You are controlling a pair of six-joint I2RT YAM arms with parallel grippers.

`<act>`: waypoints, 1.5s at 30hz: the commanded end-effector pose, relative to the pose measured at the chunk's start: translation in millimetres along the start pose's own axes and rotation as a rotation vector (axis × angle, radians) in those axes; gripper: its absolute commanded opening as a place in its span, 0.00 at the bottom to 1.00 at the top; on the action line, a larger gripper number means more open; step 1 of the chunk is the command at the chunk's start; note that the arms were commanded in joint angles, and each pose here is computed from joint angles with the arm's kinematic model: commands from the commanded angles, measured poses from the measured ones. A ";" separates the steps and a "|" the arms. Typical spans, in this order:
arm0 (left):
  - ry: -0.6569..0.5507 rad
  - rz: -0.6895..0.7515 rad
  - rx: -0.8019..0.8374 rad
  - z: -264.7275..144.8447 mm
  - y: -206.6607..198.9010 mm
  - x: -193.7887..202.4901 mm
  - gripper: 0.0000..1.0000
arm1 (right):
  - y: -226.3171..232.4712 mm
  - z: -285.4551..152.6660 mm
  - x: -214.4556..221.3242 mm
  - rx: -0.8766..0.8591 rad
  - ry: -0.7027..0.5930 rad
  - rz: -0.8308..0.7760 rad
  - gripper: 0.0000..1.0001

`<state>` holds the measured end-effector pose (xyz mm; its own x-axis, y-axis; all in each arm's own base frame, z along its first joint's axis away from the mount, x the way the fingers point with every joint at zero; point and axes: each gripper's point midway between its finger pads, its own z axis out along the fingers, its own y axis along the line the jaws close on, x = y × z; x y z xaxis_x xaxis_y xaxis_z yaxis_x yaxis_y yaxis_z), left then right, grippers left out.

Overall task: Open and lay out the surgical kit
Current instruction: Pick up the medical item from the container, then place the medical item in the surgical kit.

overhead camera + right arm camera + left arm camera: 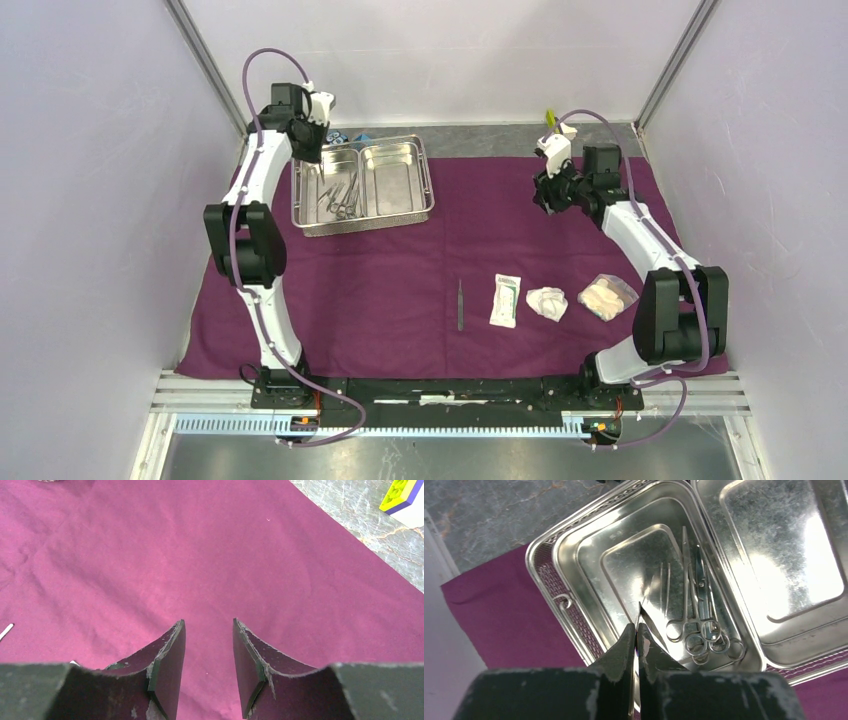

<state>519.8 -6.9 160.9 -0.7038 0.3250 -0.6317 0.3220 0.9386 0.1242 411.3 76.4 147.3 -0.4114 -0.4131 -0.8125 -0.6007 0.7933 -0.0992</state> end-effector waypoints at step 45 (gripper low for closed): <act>-0.576 0.576 1.186 -229.5 -302.7 33.7 0.02 | 266.5 -52.5 -88.3 -0.799 -0.337 -0.491 0.50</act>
<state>250.0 -256.0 270.2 -0.1944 0.2691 -0.9433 0.9767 -0.0360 -0.2115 256.5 306.5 209.6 0.0750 -0.3624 -0.9290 -0.9969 -0.0063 -0.0781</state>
